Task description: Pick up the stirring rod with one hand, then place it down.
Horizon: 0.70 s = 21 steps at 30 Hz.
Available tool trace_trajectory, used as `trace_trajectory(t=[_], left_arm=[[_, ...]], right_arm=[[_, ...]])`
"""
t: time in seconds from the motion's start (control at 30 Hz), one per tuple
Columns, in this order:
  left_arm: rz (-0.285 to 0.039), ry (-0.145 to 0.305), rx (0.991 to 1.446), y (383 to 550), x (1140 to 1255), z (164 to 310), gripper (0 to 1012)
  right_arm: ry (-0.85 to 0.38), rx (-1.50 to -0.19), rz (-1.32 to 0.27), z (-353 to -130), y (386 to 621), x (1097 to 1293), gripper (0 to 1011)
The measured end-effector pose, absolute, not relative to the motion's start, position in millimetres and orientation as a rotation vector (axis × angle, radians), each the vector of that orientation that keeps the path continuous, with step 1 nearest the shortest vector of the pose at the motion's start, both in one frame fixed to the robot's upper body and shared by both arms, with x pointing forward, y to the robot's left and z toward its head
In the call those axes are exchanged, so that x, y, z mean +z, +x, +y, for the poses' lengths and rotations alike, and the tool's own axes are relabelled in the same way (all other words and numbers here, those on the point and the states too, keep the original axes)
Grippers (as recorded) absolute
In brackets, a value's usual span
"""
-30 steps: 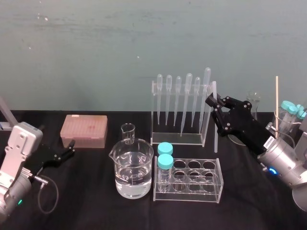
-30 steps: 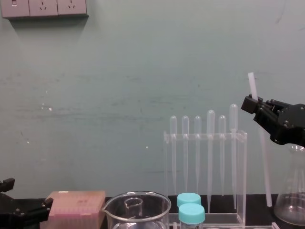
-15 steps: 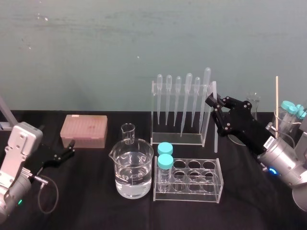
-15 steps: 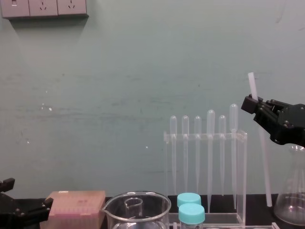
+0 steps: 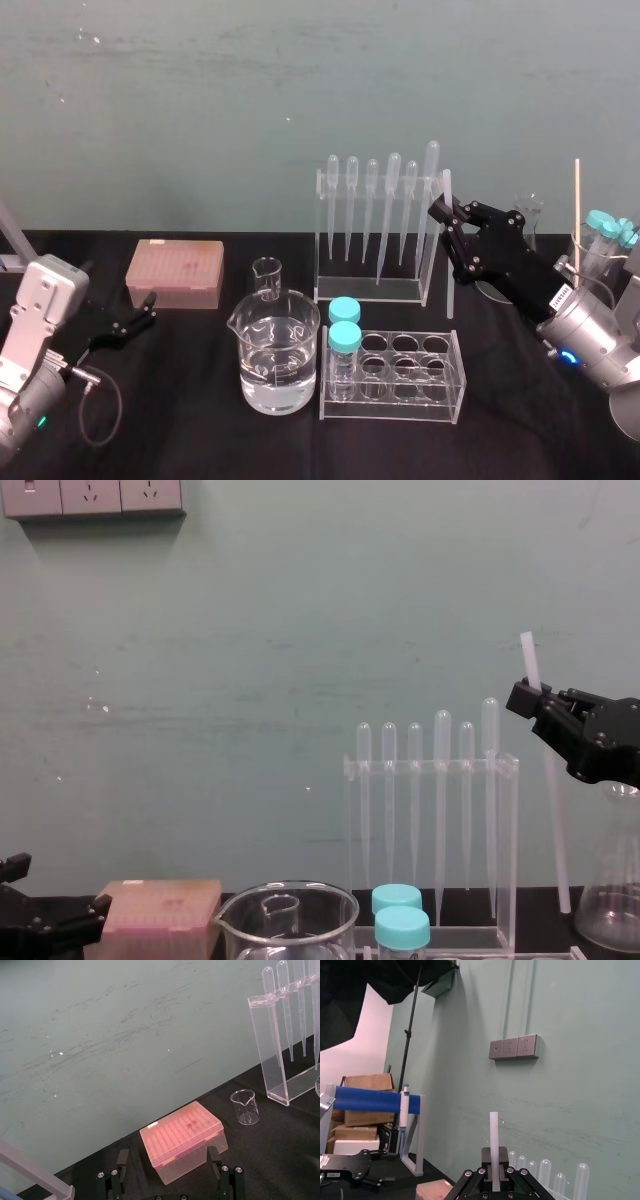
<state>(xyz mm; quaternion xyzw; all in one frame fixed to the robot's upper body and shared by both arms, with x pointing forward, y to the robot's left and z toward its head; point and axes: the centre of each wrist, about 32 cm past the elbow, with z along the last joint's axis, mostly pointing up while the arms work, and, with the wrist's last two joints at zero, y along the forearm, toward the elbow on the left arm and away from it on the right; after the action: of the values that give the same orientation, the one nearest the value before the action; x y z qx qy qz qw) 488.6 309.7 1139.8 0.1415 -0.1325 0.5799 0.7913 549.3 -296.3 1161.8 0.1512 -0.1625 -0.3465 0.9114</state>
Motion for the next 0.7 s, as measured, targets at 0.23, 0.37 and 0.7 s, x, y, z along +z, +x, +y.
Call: trace_trajectory(t=[0.23,0.37,0.7], left_arm=[[-0.285,0.305,1.248,488.6,1139.8,309.7,1000],[-0.285,0.305,1.248,488.6,1139.8,309.7,1000],[-0.285,0.305,1.248,488.6,1139.8,309.7,1000]], right_arm=[[0.312,-0.714,-0.335,-296.3,549.3,1161.8,71],[0.312,-0.714,-0.335,-296.3,549.3,1161.8,71],[0.314,-0.709,-0.330,-296.9,548.5,1164.0,71]])
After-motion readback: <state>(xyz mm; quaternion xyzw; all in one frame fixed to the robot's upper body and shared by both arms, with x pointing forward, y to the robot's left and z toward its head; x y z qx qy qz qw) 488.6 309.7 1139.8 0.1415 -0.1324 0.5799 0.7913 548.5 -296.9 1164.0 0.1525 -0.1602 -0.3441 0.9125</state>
